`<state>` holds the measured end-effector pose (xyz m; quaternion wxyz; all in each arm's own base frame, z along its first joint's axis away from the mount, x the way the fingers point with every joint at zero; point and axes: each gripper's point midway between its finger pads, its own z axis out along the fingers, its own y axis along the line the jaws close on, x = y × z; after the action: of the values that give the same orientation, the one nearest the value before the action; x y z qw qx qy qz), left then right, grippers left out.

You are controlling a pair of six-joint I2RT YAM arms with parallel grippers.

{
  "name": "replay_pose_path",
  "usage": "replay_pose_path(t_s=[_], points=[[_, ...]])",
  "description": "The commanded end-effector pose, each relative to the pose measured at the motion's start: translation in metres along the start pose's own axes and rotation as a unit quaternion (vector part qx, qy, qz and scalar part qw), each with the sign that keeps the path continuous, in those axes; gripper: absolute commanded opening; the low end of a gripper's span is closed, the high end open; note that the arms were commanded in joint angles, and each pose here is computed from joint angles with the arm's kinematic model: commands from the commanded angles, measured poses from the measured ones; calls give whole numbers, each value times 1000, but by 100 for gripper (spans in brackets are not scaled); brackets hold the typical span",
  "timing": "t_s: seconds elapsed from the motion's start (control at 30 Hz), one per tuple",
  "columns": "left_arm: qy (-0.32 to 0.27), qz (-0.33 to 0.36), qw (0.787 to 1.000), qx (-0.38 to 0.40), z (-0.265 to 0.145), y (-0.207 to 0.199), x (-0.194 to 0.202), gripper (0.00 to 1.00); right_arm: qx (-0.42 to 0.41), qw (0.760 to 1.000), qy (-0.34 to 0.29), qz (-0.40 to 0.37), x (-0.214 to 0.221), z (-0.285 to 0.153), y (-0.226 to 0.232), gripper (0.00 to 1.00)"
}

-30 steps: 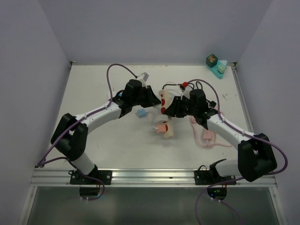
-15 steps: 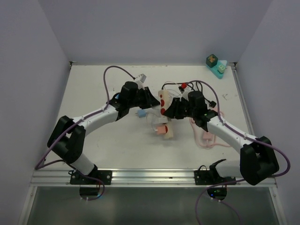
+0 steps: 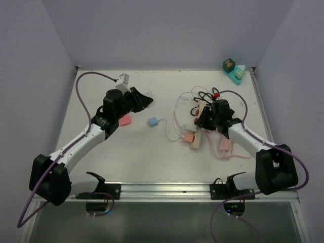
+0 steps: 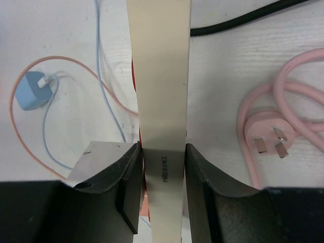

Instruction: Pull the plug off the socket

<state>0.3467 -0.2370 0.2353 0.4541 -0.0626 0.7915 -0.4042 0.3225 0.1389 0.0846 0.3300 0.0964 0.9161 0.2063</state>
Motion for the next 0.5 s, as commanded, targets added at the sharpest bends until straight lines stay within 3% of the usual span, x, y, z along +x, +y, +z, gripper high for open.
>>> replay_pose_path(t_s=[0.0,0.3,0.47], points=[[-46,20,999,6,-7,-2,-18,0,-15,999,-31,13,-16,-5,16,0],[-15,1,996,-83,1,86,-19,0,-113,992,-45,-34,-30,-29,56,0],[3,-38,995,-97,18,127,-16,7,-154,986,-38,-53,-28,-38,71,0]])
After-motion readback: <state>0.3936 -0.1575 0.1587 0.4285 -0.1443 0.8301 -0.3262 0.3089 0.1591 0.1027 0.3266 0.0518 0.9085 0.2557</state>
